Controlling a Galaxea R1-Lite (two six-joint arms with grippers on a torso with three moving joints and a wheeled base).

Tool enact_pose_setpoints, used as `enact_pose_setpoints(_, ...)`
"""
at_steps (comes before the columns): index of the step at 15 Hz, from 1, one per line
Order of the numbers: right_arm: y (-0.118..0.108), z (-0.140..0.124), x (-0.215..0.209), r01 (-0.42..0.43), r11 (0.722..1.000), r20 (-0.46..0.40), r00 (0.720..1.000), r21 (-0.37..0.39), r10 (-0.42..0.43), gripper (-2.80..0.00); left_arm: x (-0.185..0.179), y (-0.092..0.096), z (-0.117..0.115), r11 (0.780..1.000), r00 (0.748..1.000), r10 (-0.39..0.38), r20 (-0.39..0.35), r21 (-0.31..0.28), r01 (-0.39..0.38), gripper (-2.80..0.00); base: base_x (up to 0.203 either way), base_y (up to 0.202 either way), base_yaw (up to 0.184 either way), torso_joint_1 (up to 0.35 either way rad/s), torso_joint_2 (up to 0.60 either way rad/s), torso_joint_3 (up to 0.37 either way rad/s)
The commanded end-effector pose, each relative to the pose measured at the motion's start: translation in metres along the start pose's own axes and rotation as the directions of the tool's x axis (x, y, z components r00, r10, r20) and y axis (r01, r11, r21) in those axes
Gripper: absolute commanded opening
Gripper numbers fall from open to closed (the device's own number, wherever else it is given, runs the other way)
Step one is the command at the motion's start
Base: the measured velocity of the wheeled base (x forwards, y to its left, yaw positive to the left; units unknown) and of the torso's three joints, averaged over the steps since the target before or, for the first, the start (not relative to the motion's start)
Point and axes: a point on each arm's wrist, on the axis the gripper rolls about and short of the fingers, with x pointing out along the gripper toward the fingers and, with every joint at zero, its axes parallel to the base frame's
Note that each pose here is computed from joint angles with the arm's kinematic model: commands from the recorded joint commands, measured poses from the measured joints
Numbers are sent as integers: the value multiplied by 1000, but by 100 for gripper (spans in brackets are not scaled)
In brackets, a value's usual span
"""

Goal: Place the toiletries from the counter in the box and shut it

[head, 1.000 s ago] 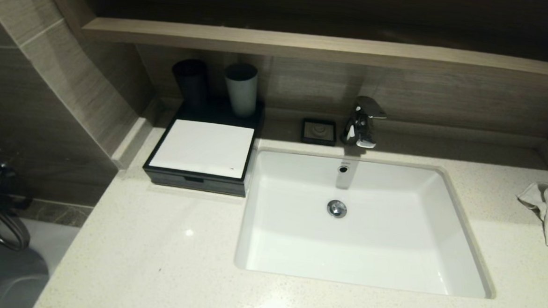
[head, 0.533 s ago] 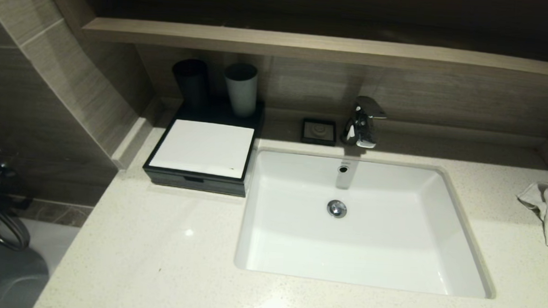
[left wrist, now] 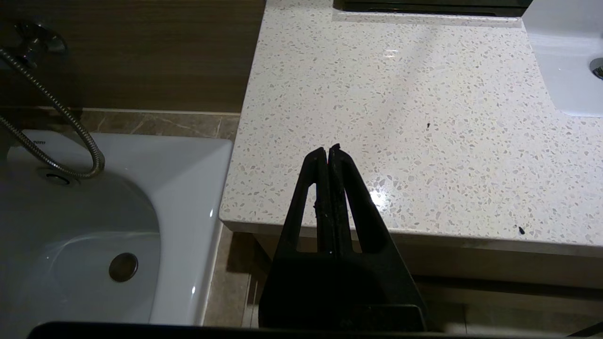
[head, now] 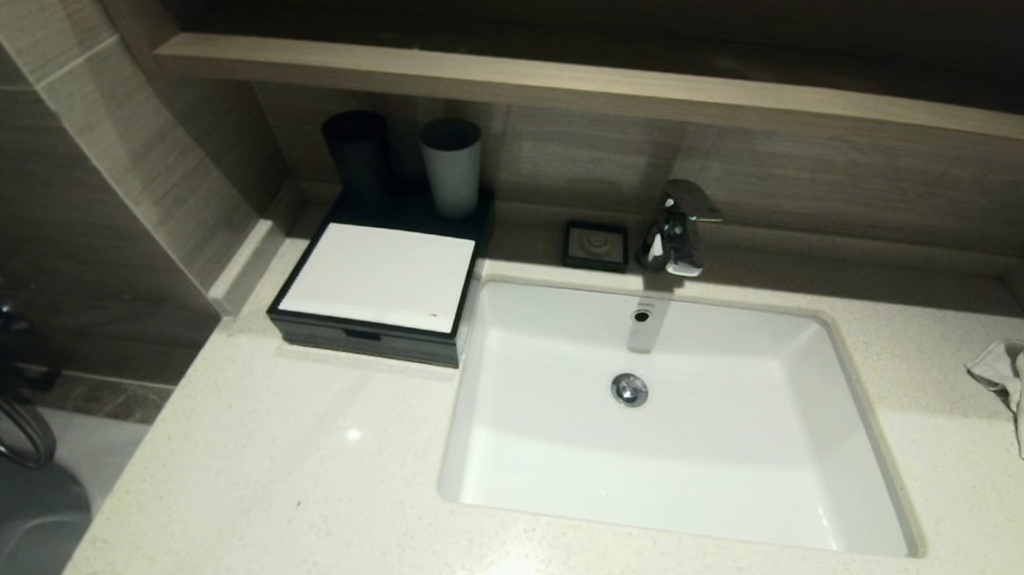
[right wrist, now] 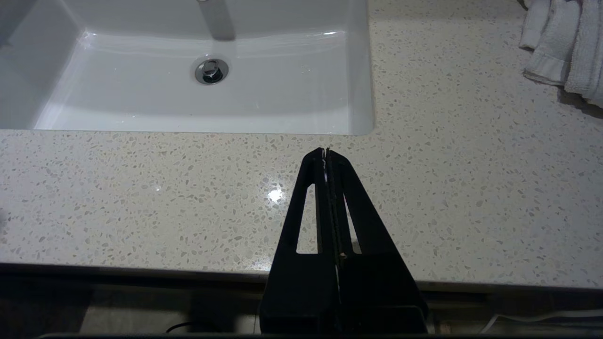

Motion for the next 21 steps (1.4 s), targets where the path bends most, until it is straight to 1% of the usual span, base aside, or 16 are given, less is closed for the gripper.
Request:
enact_pose_setpoints(1, 0, 0, 0, 0, 1000, 0, 1000, 1, 0, -280, 0, 0, 0, 1000, 1000, 0, -1, 0, 0, -280, 0, 0, 0, 0, 0, 0)
enact_pose_setpoints(21, 0, 0, 0, 0, 1000, 0, 1000, -1, 0, -280, 0, 0, 0, 1000, 1000, 2, -1, 0, -2, -280, 0, 0, 0, 0, 0, 0)
